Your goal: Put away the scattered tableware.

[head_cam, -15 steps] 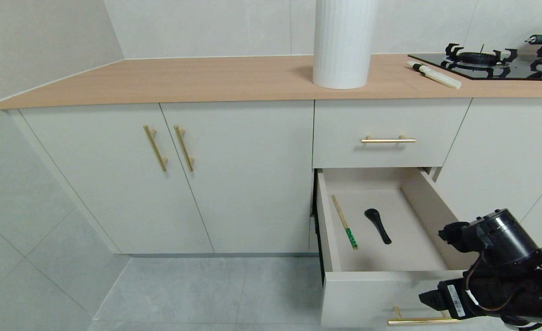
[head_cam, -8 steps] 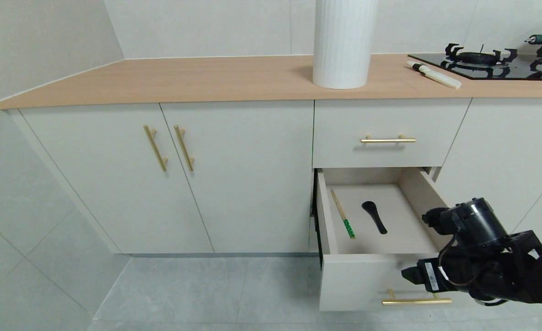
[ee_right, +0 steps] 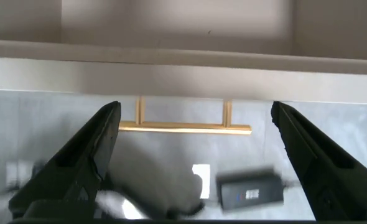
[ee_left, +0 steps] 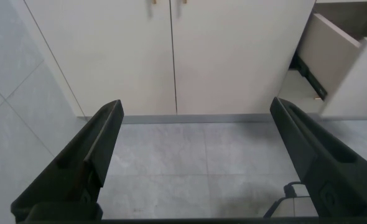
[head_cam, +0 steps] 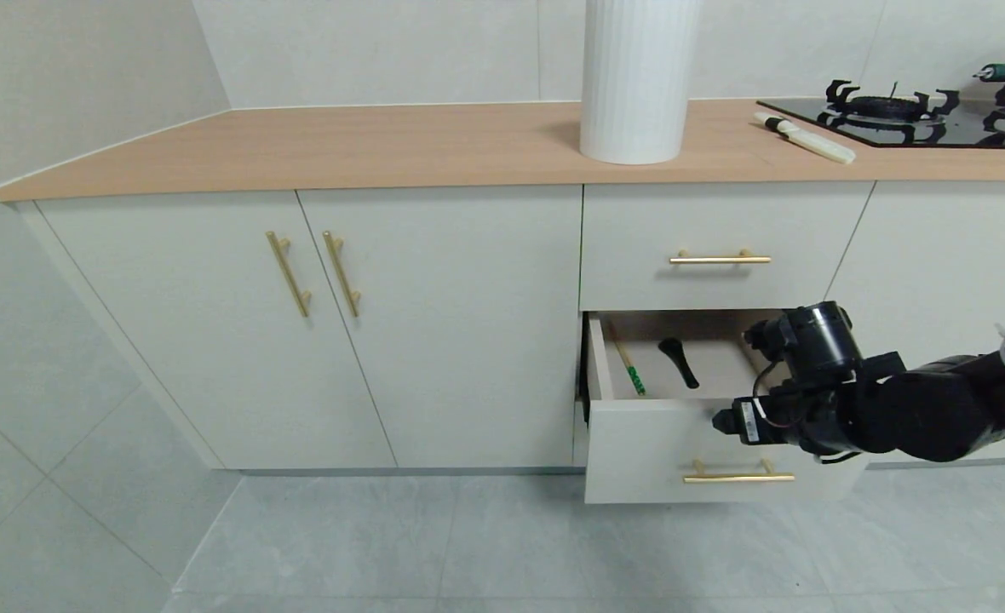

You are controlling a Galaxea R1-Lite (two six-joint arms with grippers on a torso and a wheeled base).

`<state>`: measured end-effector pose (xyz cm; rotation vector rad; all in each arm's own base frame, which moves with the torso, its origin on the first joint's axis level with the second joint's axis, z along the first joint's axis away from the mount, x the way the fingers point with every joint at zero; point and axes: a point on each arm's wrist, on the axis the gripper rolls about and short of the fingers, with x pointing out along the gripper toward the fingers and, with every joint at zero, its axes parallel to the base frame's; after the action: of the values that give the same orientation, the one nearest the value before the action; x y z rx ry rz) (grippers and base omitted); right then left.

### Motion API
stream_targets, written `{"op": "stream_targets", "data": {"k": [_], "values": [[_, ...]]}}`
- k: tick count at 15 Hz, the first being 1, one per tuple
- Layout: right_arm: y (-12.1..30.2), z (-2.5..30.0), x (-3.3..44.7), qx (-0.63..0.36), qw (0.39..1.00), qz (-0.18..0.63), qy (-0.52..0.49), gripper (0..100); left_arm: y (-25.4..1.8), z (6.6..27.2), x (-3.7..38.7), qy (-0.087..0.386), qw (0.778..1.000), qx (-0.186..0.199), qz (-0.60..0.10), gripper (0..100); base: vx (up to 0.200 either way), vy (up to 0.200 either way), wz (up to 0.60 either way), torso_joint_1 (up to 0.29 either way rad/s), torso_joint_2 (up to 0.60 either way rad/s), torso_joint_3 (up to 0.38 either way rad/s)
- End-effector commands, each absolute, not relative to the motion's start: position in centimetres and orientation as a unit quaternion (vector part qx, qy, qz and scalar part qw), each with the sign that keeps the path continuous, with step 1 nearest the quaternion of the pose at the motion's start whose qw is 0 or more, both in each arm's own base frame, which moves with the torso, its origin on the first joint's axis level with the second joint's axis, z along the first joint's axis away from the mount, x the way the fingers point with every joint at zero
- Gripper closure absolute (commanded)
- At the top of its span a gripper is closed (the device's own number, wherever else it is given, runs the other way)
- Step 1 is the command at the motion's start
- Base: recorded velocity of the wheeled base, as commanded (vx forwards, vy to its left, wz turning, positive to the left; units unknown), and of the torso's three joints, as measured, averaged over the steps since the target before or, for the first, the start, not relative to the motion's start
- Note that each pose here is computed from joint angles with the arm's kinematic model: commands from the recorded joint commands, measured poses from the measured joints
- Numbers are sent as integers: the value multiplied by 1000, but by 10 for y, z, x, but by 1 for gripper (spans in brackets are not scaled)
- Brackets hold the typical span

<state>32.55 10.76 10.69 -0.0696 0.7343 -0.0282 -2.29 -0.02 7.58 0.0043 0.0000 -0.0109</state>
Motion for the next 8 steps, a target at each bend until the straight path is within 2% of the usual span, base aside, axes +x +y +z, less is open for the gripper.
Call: {"op": "stream_targets", "data": {"k": [1,8], "values": [[110,89,354,-35,929,-23,367,0,0,76,-23,1,1000,2,-5,0,0,0,0,0,0,0],[102,92,413,-32,946,-51,318,0,0,76,-23,1,1000,2,-5,0,0,0,0,0,0,0]]}}
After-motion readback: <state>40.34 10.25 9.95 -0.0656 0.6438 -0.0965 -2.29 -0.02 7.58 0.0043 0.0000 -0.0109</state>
